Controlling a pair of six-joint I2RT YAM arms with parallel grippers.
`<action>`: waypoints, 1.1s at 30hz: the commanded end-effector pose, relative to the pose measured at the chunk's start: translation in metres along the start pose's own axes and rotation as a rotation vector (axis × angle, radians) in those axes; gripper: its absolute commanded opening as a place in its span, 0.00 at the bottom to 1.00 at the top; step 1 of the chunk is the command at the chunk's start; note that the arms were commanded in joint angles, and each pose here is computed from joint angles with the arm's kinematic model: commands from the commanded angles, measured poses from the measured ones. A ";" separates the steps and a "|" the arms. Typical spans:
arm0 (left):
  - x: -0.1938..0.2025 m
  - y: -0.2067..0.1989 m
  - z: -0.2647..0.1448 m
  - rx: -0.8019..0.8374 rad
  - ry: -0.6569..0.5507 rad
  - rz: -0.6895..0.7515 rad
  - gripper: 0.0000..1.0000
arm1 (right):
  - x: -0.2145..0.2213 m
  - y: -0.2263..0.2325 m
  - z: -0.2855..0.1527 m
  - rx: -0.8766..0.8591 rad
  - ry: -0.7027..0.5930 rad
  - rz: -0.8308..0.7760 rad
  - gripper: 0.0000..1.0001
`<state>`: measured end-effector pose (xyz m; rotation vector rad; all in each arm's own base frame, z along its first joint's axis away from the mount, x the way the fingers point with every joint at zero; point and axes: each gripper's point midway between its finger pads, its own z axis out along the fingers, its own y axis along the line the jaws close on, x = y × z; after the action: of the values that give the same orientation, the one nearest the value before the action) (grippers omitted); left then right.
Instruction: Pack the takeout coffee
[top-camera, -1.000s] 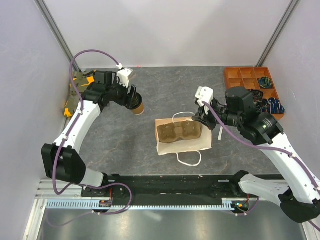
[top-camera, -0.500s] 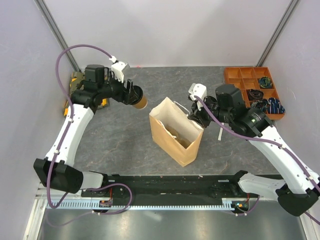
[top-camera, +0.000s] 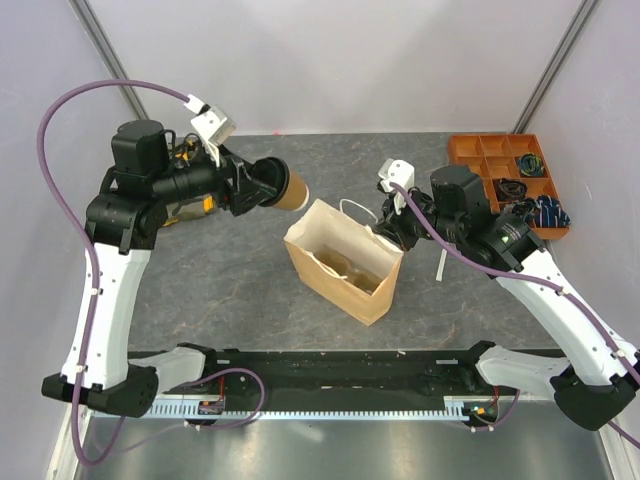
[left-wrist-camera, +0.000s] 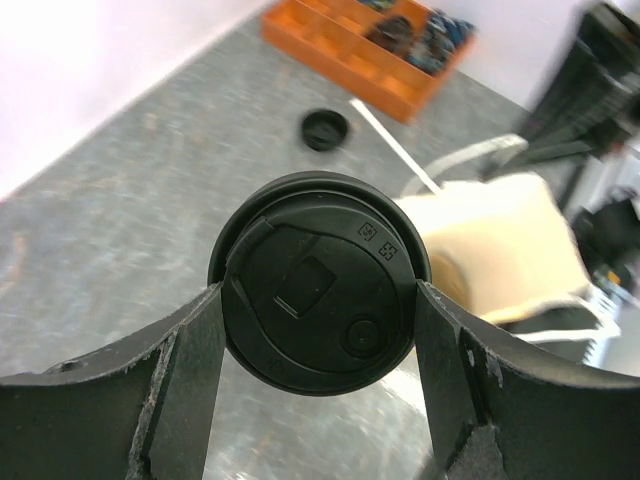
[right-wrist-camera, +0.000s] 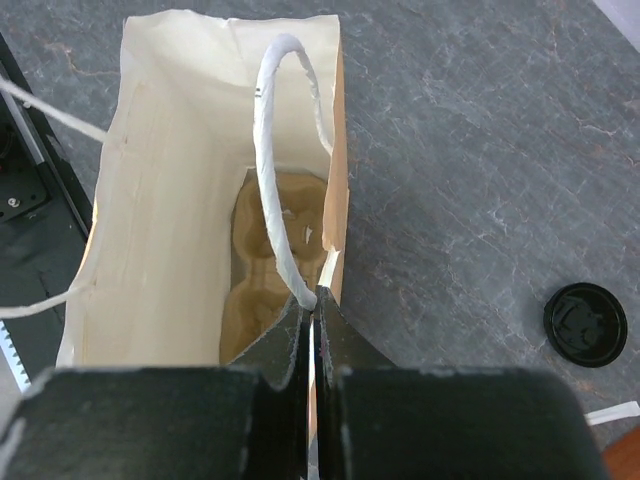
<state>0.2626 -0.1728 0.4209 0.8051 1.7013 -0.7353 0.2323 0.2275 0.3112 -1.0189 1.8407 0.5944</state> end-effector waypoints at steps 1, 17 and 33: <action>0.014 -0.043 -0.011 0.142 0.035 0.045 0.49 | -0.037 0.001 -0.010 0.003 -0.119 -0.025 0.00; 0.057 -0.080 0.016 0.205 0.091 0.252 0.45 | -0.049 0.027 -0.005 -0.089 -0.151 -0.087 0.00; 0.101 -0.098 0.028 0.257 0.127 0.524 0.42 | -0.063 0.046 -0.002 -0.151 -0.189 -0.110 0.00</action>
<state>0.1737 -0.2315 0.3151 1.3902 1.5468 -0.6339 0.2081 0.2636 0.3330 -1.1332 1.7035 0.7030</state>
